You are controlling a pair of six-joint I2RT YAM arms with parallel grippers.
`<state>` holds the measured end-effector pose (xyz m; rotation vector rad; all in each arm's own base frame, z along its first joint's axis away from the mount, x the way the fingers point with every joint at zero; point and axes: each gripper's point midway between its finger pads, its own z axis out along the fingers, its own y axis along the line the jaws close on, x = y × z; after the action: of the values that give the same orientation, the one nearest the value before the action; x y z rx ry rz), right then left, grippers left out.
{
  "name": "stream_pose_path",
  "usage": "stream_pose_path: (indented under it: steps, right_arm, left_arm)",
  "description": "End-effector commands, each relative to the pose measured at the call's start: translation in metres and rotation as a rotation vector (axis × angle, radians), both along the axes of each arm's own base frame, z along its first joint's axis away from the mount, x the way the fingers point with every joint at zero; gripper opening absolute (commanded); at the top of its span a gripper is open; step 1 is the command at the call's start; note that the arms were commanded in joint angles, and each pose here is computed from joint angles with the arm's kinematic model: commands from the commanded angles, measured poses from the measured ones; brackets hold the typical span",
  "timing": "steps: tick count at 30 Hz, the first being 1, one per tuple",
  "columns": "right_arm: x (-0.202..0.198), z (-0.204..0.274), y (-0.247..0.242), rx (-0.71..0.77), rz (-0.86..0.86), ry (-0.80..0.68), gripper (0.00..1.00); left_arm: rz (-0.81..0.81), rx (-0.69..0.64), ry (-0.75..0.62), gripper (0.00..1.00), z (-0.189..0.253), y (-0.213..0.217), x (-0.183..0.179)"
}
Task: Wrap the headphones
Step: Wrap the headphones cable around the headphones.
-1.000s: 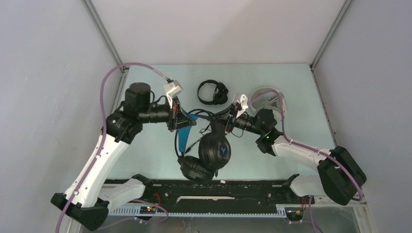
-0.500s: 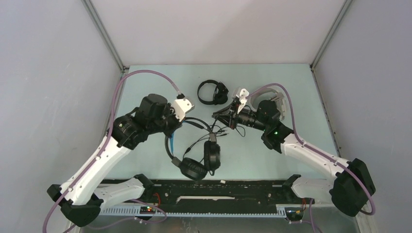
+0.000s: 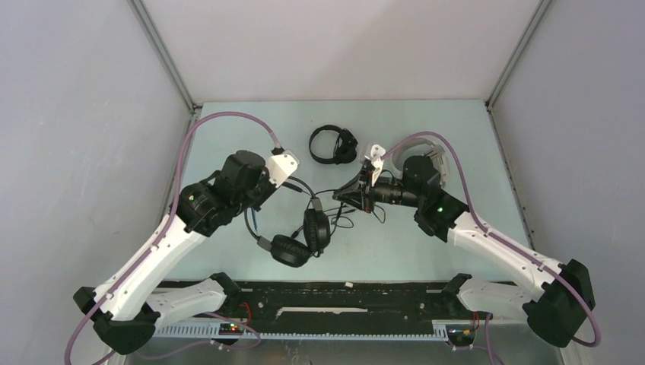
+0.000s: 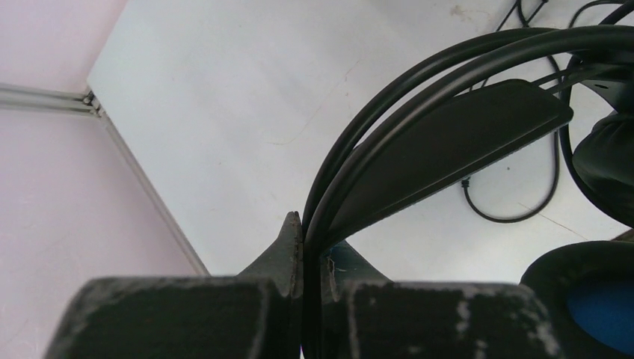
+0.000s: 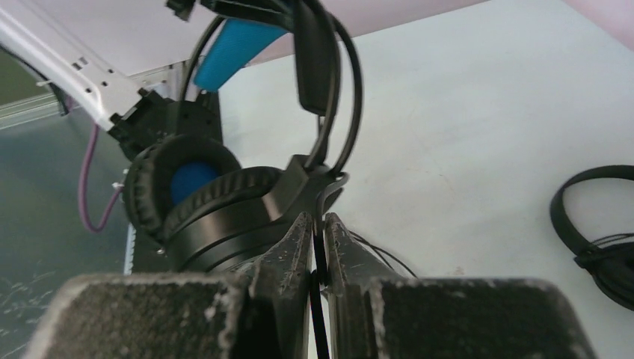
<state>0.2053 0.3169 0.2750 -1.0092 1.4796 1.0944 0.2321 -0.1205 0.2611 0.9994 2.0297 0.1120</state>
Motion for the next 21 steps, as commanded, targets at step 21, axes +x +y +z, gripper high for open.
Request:
stream_pose_path:
  steps: [21]
  right_arm:
    - [-0.049, 0.052, 0.058, 0.28, 0.374, 0.304, 0.26]
  left_arm:
    - [0.176, -0.087, -0.195, 0.0, 0.029, 0.002, 0.03]
